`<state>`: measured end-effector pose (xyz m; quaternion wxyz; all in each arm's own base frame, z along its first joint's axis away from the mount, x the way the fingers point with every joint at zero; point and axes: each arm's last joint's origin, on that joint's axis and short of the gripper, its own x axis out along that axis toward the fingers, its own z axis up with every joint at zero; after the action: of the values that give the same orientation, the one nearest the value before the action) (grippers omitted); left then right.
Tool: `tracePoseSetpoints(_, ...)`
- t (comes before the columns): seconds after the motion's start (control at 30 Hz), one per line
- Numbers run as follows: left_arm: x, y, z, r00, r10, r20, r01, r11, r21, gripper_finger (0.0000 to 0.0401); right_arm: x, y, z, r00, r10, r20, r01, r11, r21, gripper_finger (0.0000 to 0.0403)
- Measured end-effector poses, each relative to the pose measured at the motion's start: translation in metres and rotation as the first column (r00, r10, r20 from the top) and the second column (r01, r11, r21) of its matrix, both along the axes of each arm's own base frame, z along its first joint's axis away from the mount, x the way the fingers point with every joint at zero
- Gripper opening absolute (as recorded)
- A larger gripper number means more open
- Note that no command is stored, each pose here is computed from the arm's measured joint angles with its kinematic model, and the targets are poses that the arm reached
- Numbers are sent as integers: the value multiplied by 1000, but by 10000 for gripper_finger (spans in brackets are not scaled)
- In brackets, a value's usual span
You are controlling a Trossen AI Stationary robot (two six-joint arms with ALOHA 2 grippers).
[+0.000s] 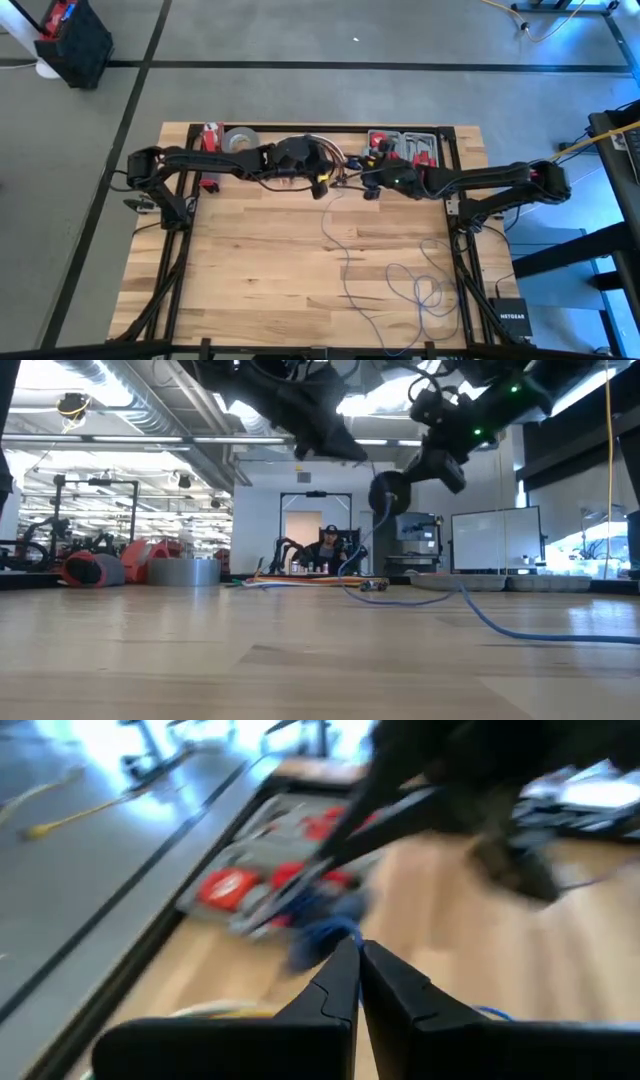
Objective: Coil cords
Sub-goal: Coil the blue wire on the black spool
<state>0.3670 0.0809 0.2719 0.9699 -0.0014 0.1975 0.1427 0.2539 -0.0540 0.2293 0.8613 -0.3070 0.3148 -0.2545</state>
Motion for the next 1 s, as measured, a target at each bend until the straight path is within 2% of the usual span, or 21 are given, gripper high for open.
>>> tracePoseSetpoints(0.1,4,-6,4,997,-56,53,56,998,-5,5,6,-1,7,994,-4,110,6,1000,-10,3)
tracePoseSetpoints(0.23,8,-9,5,993,-70,91,70,998,4,5,11,-1,20,960,18,280,-16,1000,-10,3)
tracePoseSetpoints(0.47,10,-10,11,985,-63,162,64,998,1,5,13,2,44,831,113,545,-138,990,6,3)
tracePoseSetpoints(0.6,13,-12,13,978,-67,199,65,998,14,5,13,3,51,772,135,621,-184,983,15,3)
tracePoseSetpoints(0.77,14,-9,8,986,-19,168,13,999,41,5,6,5,61,727,152,670,-218,976,15,3)
tracePoseSetpoints(0.87,13,-6,8,987,-3,158,-5,999,47,5,-4,8,73,690,170,703,-262,965,24,3)
tracePoseSetpoints(1.0,14,-5,5,990,-7,138,-1,998,60,5,-21,12,91,615,200,763,-318,948,8,3)
